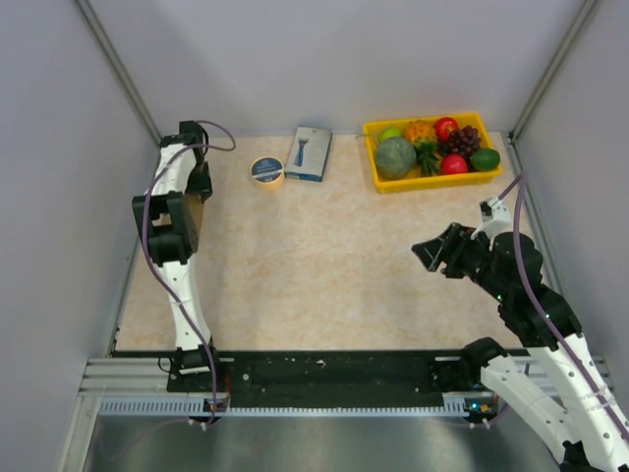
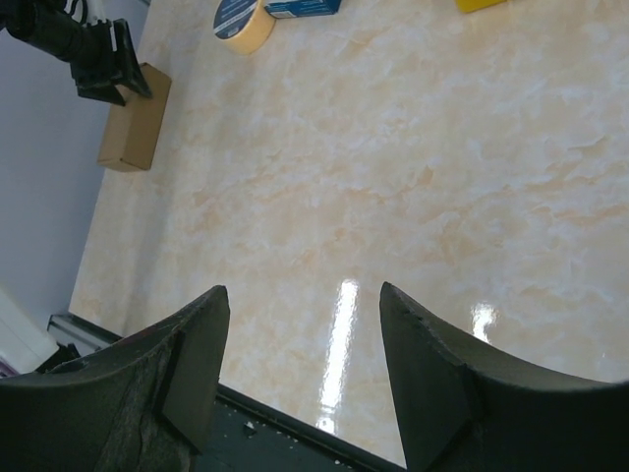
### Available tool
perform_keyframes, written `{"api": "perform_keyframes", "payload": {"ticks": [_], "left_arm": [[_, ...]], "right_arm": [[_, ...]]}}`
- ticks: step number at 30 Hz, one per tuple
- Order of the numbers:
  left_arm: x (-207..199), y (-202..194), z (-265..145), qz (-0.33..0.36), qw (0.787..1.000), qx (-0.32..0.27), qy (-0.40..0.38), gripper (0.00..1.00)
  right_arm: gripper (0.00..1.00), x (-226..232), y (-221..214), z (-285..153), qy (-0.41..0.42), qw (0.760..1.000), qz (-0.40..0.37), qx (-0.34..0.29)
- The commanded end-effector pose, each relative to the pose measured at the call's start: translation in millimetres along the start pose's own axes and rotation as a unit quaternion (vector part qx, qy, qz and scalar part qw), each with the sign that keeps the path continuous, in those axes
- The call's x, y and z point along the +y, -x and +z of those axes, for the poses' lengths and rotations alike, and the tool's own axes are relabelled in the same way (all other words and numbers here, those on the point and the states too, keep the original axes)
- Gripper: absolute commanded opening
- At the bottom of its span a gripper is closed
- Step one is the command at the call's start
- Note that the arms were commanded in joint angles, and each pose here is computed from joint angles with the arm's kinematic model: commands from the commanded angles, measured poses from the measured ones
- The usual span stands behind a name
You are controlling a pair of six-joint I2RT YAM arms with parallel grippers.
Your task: Fold the paper box
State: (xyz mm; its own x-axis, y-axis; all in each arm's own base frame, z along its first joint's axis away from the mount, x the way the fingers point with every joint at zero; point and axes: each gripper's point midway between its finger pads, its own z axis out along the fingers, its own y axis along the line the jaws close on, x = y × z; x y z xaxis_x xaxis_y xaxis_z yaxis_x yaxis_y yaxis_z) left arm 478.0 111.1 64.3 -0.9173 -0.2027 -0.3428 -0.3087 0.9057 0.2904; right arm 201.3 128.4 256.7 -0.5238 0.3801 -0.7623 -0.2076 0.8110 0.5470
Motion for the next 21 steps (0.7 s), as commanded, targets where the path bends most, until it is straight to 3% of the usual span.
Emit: {"api": "perform_keyframes", "payload": {"ticks": [1, 5, 7, 10, 11, 13, 15, 17, 20, 21], "left_arm": [[16.7, 12.1, -20.0, -0.049, 0.999, -0.012, -0.008, 0.72], [17.0, 30.2, -89.8, -0.071, 0.993, -0.081, -0.056, 0.83], [5.0, 33.4, -135.8, -0.075, 0.981, -0.118, -0.131, 0.84], [-26.2, 25.8, -197.1, -0.059, 0.951, -0.16, -0.256, 0.85], [-54.7, 14.5, -221.4, -0.033, 0.934, -0.159, -0.319, 0.85], [-73.3, -4.9, -259.3, -0.001, 0.912, -0.193, -0.363, 0.86], [-107.0, -44.3, -310.4, 0.054, 0.875, -0.221, -0.426, 0.85], [-134.0, -64.6, -361.9, 0.106, 0.823, -0.282, -0.482, 0.86], [-127.3, -102.5, -437.7, 0.159, 0.736, -0.366, -0.547, 0.88], [-110.4, -122.7, -473.7, 0.174, 0.693, -0.4, -0.574, 0.9]], "right_arm": [[0.63, 9.1, 9.0, -0.8, 0.018, 1.0, -0.001, -0.01], [0.64, -2.5, 7.9, -1.7, -0.015, 0.999, -0.03, 0.003], [0.68, -14.0, 10.2, -5.8, -0.05, 0.998, -0.047, 0.008], [0.85, -22.4, 15.5, -15.9, -0.078, 0.995, -0.066, 0.004], [0.88, -23.4, 16.7, -18.8, -0.081, 0.994, -0.07, 0.002], [0.95, -25.4, 22.5, -27.1, -0.091, 0.993, -0.077, -0.009], [0.98, -23.4, 26.6, -39.3, -0.087, 0.992, -0.087, -0.021], [0.99, -13.7, 35.5, -56.3, -0.059, 0.99, -0.115, -0.051], [0.99, -1.0, 61.2, -84.1, -0.043, 0.984, -0.132, -0.112], [0.99, 5.5, 69.5, -99.6, -0.029, 0.98, -0.138, -0.141]]}}
